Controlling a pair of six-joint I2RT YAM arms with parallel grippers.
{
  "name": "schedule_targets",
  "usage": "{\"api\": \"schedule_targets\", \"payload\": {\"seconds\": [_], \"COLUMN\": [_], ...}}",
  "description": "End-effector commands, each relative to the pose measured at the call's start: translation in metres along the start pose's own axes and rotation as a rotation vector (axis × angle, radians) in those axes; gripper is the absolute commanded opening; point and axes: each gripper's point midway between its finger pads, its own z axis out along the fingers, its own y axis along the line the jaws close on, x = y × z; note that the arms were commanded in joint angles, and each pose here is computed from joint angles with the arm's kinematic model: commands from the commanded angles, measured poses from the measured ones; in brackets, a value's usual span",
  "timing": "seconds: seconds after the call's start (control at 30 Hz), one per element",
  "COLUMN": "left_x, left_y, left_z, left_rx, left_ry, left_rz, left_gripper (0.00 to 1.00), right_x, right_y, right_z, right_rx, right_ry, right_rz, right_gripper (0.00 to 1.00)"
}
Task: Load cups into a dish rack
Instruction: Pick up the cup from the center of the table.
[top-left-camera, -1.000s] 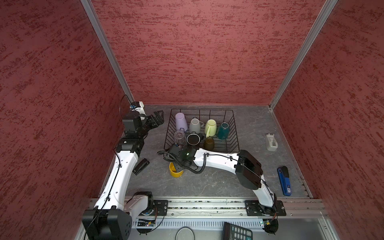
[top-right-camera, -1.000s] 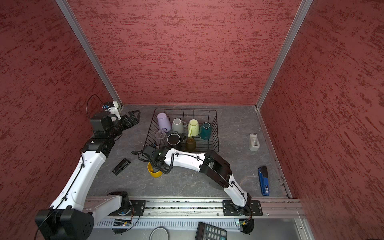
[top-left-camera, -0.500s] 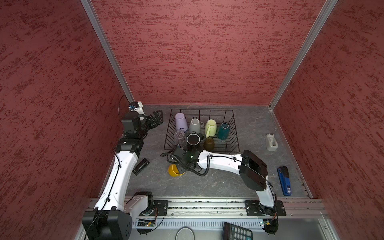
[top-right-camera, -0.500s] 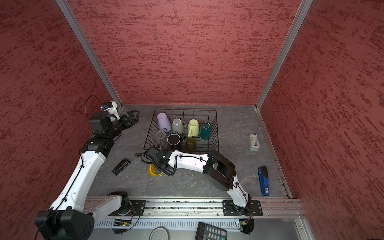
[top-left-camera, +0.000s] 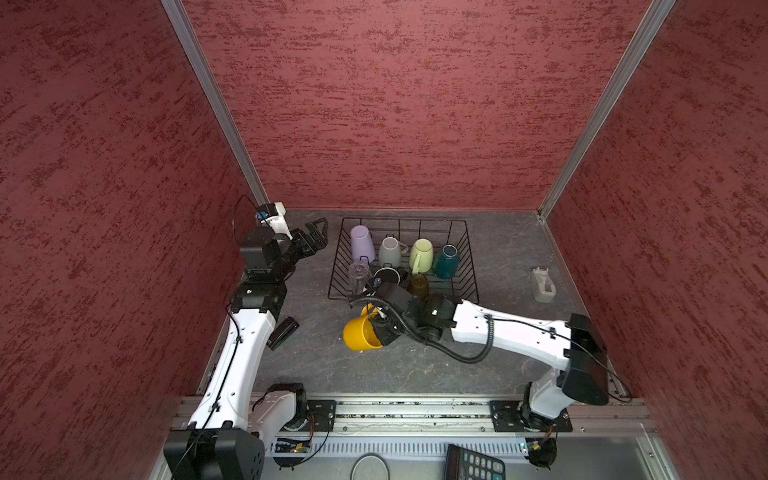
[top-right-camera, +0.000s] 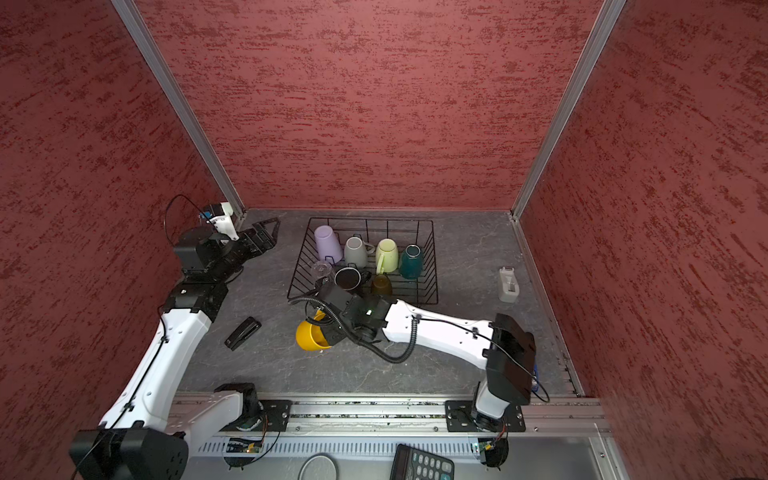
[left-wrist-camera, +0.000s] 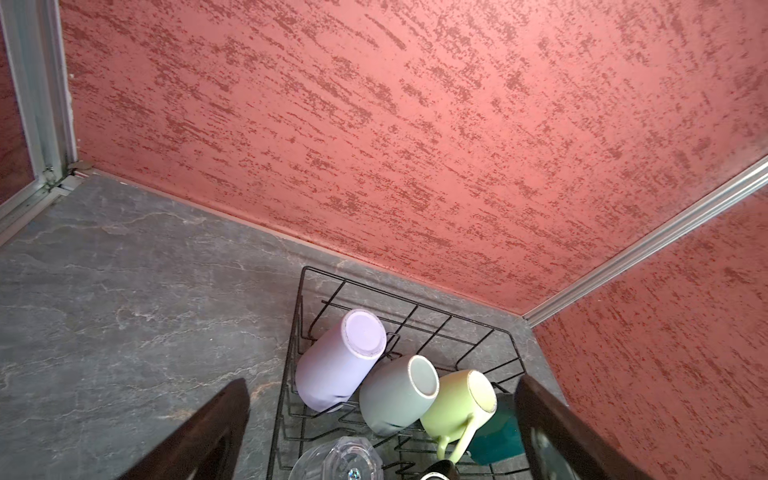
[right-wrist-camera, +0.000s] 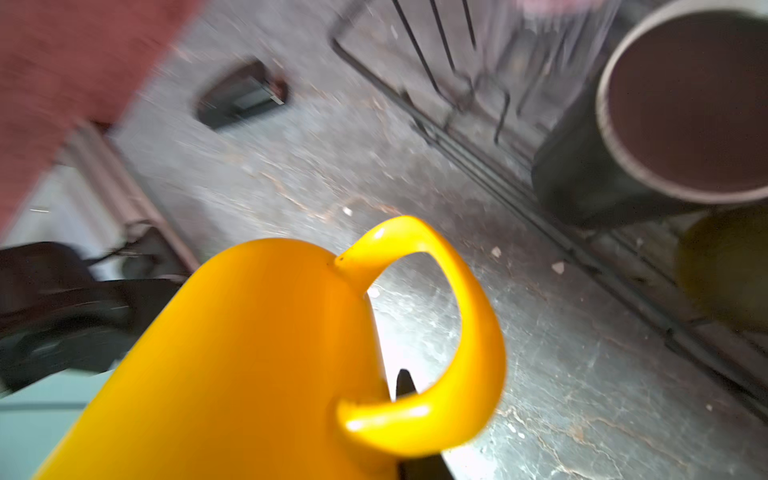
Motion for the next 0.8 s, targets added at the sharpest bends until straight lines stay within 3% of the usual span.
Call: {"api": "schedule_targets", "payload": {"seconds": [0.0, 0.17, 0.37, 0.63, 0.77], "left_x": [-0.014, -0.012, -0.001, 0.050, 0.076], "left_y": [-0.022, -0.047, -0.087, -0.153, -0.179], "left_z": [-0.006, -0.008, -0.010, -0.009, -0.008], "left_rx": [0.112, 0.249, 0.469, 0.805, 0.903], "left_ry": [-0.052, -0.042, 0.008, 0.237, 0.332], "left_rz": [0.020, 0.042, 0.080, 0.133, 0.158], "left_gripper": [1.00, 0.99, 0.99, 0.99, 0.99], "right_x": [-0.047, -0.074, -0.100, -0.124, -0.135], "right_y": [0.002, -0.058, -0.123, -0.167, -0.160], "right_z": [-0.041, -0.087, -0.131, -0.161, -0.178], "right_rx": [-0.126, -0.146, -0.108, -0.116, -0.137], "right_ry": [-0.193, -0.373, -0.555, -0.677, -0.752], "right_rz": [0.048, 0.196, 0.270, 0.173, 0.019], "right_gripper": [0.00, 0.00, 0.00, 0.00, 0.00]}}
